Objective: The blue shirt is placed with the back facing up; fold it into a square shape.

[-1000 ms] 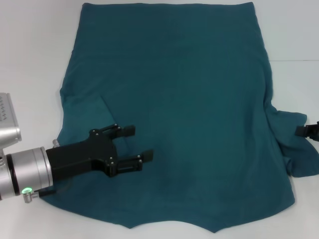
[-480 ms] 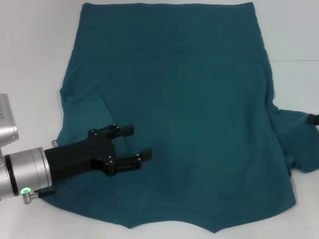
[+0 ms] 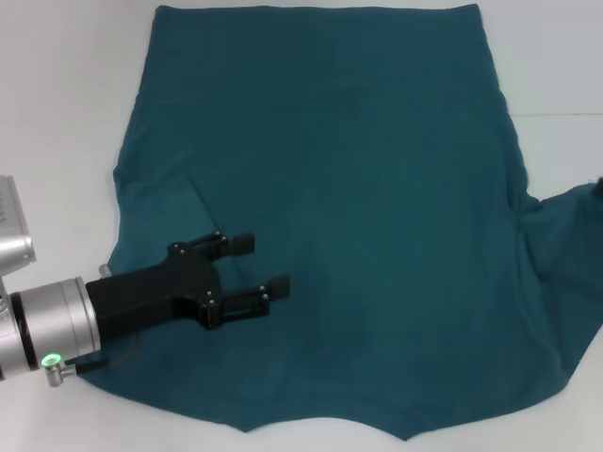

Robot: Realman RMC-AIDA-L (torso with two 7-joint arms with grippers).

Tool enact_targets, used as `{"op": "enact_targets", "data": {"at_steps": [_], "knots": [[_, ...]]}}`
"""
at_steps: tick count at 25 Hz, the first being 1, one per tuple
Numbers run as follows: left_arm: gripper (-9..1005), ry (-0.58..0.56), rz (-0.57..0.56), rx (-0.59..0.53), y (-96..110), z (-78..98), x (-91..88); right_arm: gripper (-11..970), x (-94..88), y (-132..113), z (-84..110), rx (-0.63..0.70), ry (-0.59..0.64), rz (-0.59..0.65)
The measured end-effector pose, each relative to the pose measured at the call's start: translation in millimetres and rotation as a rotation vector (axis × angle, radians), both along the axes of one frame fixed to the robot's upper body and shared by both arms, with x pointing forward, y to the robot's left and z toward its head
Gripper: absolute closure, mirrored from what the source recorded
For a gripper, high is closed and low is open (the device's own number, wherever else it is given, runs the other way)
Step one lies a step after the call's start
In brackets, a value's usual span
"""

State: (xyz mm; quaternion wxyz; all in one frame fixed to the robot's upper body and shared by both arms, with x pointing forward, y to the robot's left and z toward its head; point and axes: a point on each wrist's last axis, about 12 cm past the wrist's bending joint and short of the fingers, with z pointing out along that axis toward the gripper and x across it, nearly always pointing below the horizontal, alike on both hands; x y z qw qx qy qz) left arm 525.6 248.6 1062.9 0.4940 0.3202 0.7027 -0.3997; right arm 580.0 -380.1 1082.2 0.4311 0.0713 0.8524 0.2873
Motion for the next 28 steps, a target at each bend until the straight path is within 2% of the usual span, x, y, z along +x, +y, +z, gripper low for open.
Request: {"op": "enact_targets", "data": {"at_steps": [6,13,22,26,28], "knots": [[136,0.005,0.013,-0.012,1,-1.2,-1.6,955,16.3,14,10.4,-0.037,-0.018,0.068],[137,0.013,0.021,-0.020,2,-2.8,-2.7,952,24.1,36,13.1,-0.062,-0.006,0.169],[136,0.018,0.027,-0.018,2,-1.7,-0.2,948,34.3,95,19.6,-0.081,0.036,0.428],[136,0.019,0.033,-0.013,3,-2.1,0.5,946,36.7,110,21.4,-0.097,0.050,0.484],[136,0.020,0.039,-0.010,3,-2.6,1.1,874,37.0,110,22.0,-0.095,0.054,0.481]]}}
